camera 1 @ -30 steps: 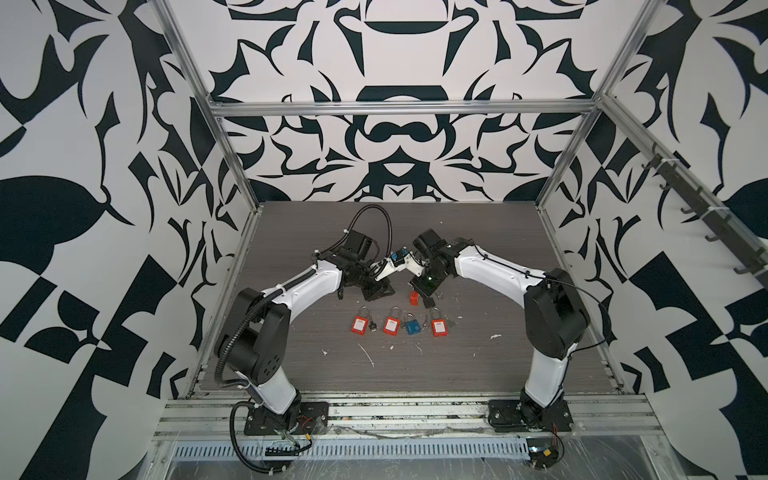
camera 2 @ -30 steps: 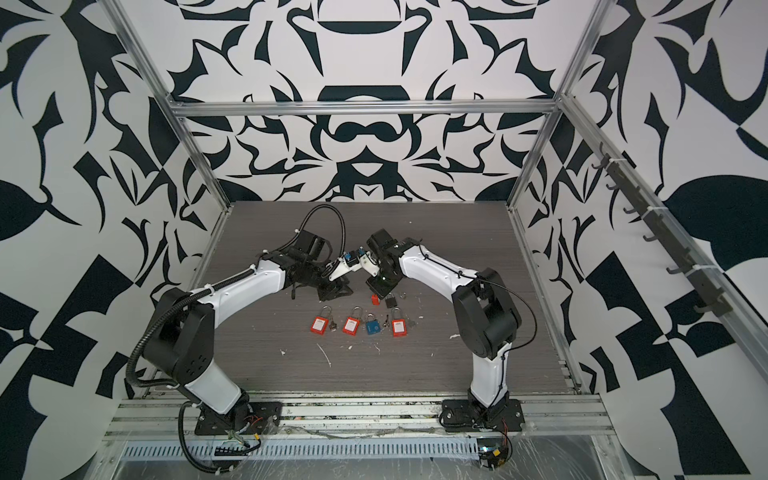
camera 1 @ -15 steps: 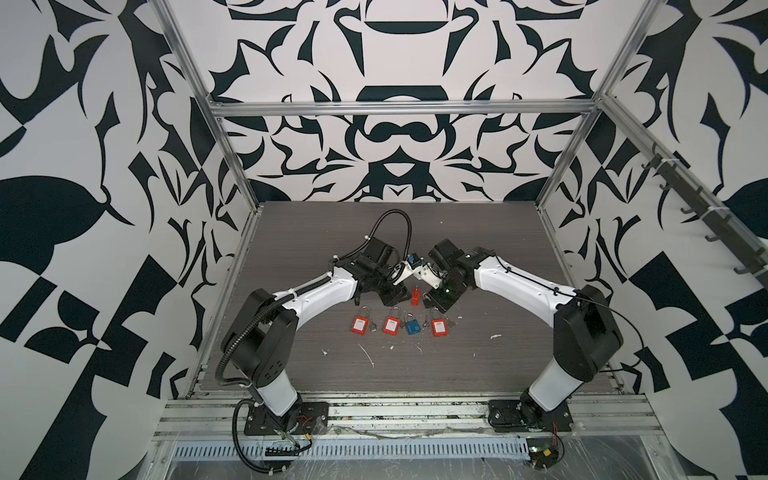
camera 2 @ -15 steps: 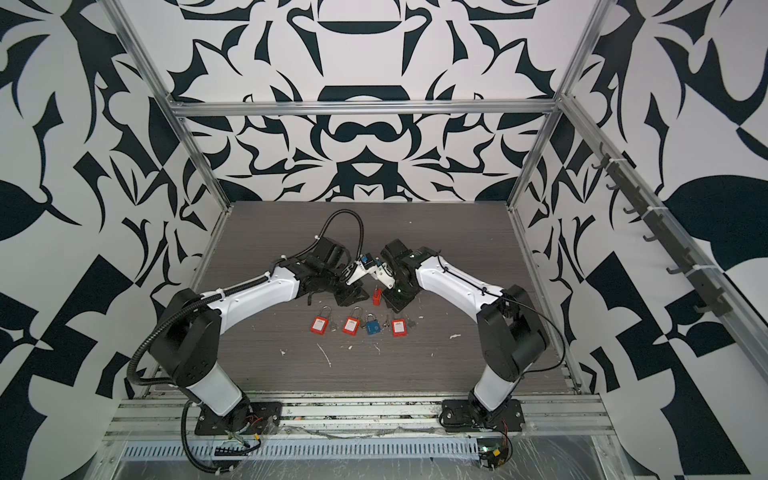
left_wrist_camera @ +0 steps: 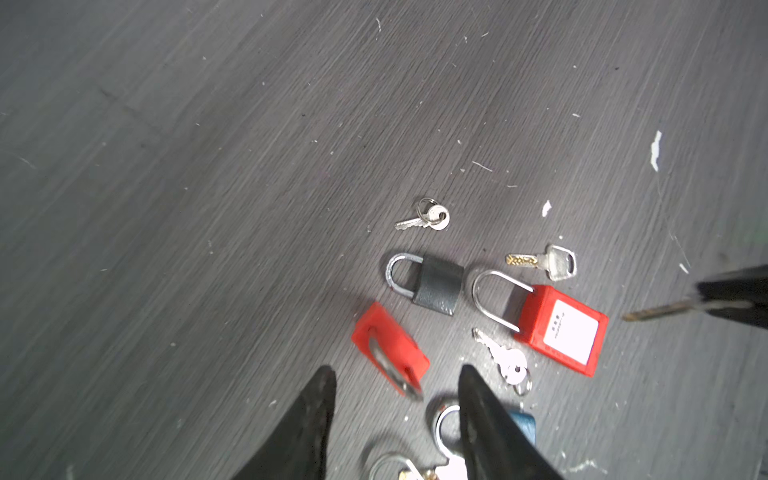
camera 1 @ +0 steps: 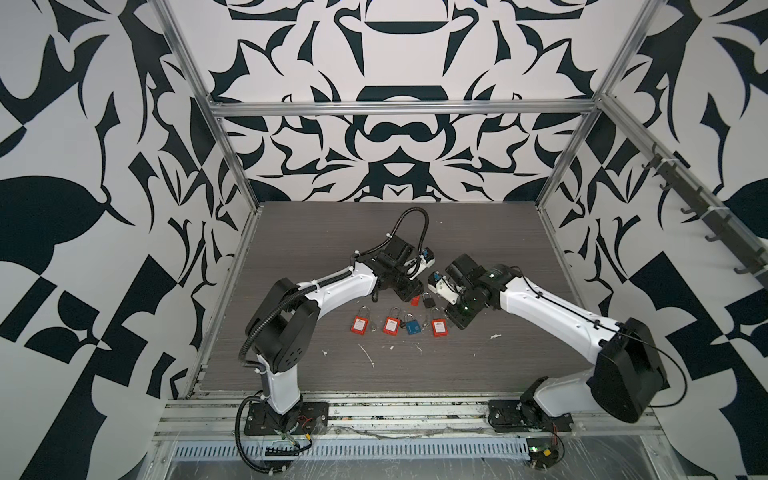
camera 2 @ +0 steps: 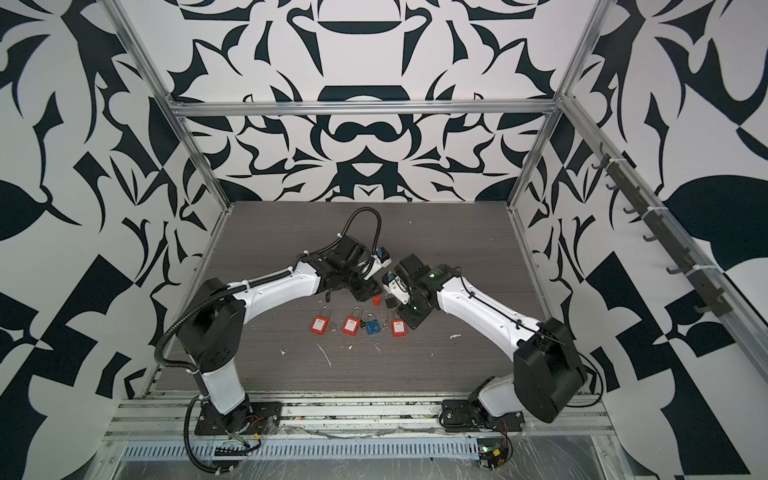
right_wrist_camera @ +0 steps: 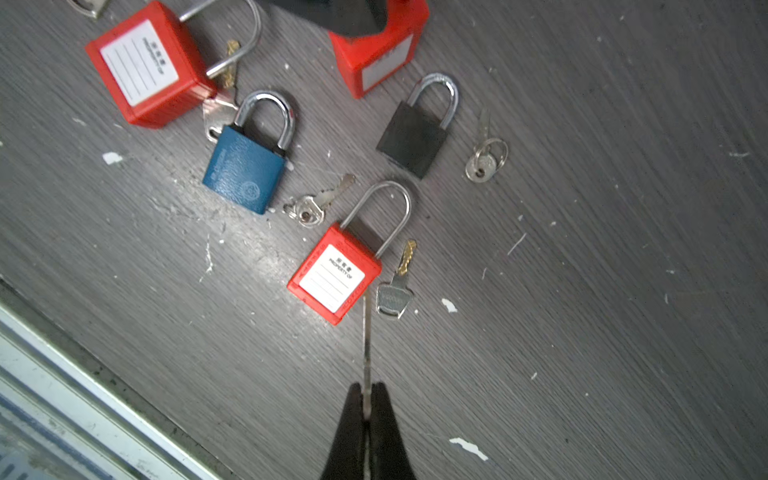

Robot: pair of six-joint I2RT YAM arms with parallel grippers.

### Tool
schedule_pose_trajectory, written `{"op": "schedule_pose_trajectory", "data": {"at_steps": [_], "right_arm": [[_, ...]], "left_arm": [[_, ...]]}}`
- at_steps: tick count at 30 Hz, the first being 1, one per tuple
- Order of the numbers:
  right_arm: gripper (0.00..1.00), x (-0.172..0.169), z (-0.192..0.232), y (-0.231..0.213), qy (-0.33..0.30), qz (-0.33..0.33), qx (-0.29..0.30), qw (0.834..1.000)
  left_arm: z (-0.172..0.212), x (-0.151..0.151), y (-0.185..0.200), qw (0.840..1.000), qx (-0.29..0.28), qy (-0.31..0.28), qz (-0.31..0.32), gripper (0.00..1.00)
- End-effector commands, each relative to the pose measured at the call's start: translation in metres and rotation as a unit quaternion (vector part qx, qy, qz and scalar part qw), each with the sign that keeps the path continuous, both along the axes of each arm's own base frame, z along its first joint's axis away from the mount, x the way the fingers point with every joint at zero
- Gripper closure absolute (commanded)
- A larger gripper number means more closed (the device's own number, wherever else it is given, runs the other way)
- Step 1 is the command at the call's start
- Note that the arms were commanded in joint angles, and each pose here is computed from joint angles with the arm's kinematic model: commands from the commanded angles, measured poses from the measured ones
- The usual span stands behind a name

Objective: Lock with the key

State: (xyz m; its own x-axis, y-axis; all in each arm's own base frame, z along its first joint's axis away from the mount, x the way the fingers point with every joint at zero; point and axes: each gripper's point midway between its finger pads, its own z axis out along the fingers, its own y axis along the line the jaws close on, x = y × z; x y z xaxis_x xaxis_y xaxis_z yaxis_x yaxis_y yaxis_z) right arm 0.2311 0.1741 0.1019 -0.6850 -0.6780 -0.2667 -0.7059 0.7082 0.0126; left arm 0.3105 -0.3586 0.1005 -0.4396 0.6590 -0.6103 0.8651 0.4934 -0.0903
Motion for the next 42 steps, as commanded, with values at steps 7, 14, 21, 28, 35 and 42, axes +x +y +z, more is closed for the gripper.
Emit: {"op": "schedule_pose_trajectory", "data": {"at_steps": [7, 14, 21, 28, 35, 42], "right_arm": [[1.0, 0.004, 0.0, -0.011, -0.011, -0.003, -0.011, 1.0], [1.0, 0.004, -0.003, -0.01, -0.008, -0.004, -0.012, 1.0], [1.0, 0.008, -0.003, -0.007, -0.006, -0.014, -0.008, 1.0], [1.0, 0.019, 0.002, 0.002, -0.012, -0.059, 0.017, 0.998], [1.0, 0.034, 0.004, 0.02, -0.009, -0.125, 0.068, 0.99], [1.0, 0.051, 0.009, 0.041, -0.006, -0.165, 0.116, 0.979]], "left_arm": [[-0.016, 0.004, 0.004, 0.998, 0.045, 0.024, 0.026, 0.61], [-0.017, -0.002, 0.006, 0.998, 0.056, 0.029, 0.002, 0.8], [-0.012, 0.004, 0.013, 0.998, 0.052, 0.038, -0.016, 0.94], [0.004, -0.003, 0.026, 0.99, 0.006, 0.111, -0.081, 1.0], [0.009, -0.009, 0.045, 0.971, -0.043, 0.205, -0.119, 1.0], [0.001, -0.011, 0.041, 0.955, -0.055, 0.248, -0.155, 1.0]]}}
